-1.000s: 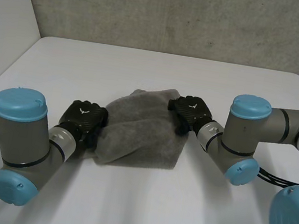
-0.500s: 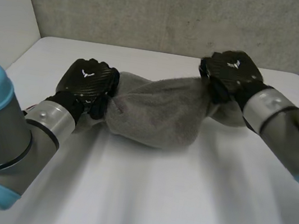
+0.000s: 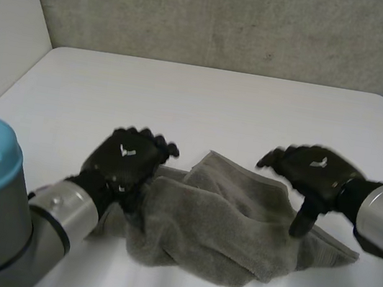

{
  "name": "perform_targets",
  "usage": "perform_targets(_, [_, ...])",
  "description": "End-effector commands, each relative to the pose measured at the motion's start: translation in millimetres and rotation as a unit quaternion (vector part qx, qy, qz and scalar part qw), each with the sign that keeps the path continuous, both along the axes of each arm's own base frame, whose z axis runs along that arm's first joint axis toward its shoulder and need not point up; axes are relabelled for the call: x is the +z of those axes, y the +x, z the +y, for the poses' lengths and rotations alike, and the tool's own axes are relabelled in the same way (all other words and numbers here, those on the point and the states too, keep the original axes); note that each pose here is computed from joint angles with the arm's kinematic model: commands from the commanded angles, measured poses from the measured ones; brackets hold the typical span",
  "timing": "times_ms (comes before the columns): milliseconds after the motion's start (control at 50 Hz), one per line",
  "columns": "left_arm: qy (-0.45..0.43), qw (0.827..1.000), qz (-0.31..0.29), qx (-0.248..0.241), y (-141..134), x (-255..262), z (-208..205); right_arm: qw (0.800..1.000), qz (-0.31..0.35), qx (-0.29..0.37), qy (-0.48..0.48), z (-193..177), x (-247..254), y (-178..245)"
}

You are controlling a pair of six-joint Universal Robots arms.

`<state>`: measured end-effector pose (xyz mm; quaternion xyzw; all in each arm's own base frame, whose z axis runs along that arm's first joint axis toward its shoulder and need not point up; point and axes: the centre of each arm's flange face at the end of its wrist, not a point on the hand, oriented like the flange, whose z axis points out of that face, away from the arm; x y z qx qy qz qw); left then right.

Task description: Fold the towel.

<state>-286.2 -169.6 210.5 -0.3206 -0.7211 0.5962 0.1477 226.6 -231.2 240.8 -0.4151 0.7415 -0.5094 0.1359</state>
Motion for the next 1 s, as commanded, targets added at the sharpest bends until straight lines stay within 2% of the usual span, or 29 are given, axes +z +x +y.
perform_targets(20, [-0.033,0.999,0.022,0.025,-3.2,17.7,-33.1,0.996,-0.069,-0.060,-0.004,-25.0,0.6,-11.2])
perform_targets(220, [0.019,0.999,-0.016,0.035,-14.1,-22.1,-71.9,0.997,-0.021,-0.068,0.037,-34.8,-37.2,-14.2])
perform_targets(320, [0.046,0.996,-0.070,-0.002,-22.9,-53.0,-84.8,0.993,0.007,-0.098,0.072,-26.9,-61.0,-32.3])
perform_targets(440, [0.074,0.992,-0.105,-0.011,-15.4,-66.6,-88.8,0.987,0.031,-0.109,0.111,-11.7,-83.6,-48.7])
perform_targets(640, [0.091,0.990,-0.109,-0.021,-19.2,-81.4,-92.0,0.989,0.025,-0.110,0.098,-8.9,-98.8,-51.3])
perform_targets(720, [0.100,0.989,-0.095,-0.056,-25.3,-81.3,-84.9,0.988,0.009,-0.120,0.099,-13.6,-98.2,-50.7])
perform_targets(780, [0.098,0.989,-0.089,-0.063,-27.2,-78.7,-84.1,0.988,0.004,-0.123,0.093,-17.0,-95.5,-50.6])
perform_targets(840, [0.082,0.991,-0.081,-0.062,-28.5,-68.7,-88.5,0.991,-0.010,-0.124,0.058,-29.6,-84.6,-47.7])
perform_targets(880, [0.040,0.996,-0.061,-0.045,-30.8,-41.9,-102.1,0.993,-0.037,-0.112,-0.009,-43.5,-58.5,-34.0])
perform_targets(900, [0.040,0.996,-0.061,-0.045,-30.8,-41.8,-102.2,0.993,-0.037,-0.112,-0.009,-43.5,-58.3,-33.9])
perform_targets(920, [0.012,0.998,-0.047,-0.029,-31.5,-24.0,-110.9,0.992,-0.056,-0.099,-0.057,-49.5,-35.5,-23.7])
perform_targets(940, [0.012,0.998,-0.047,-0.029,-31.5,-23.9,-110.9,0.992,-0.056,-0.099,-0.057,-49.6,-35.3,-23.6])
perform_targets(980, [-0.061,0.998,-0.002,0.027,-25.6,19.9,-137.1,0.976,-0.109,-0.081,-0.172,-61.1,20.0,-9.2])
perform_targets(1000, [-0.061,0.998,-0.002,0.027,-25.6,20.2,-137.2,0.976,-0.109,-0.081,-0.173,-61.1,20.3,-9.2])
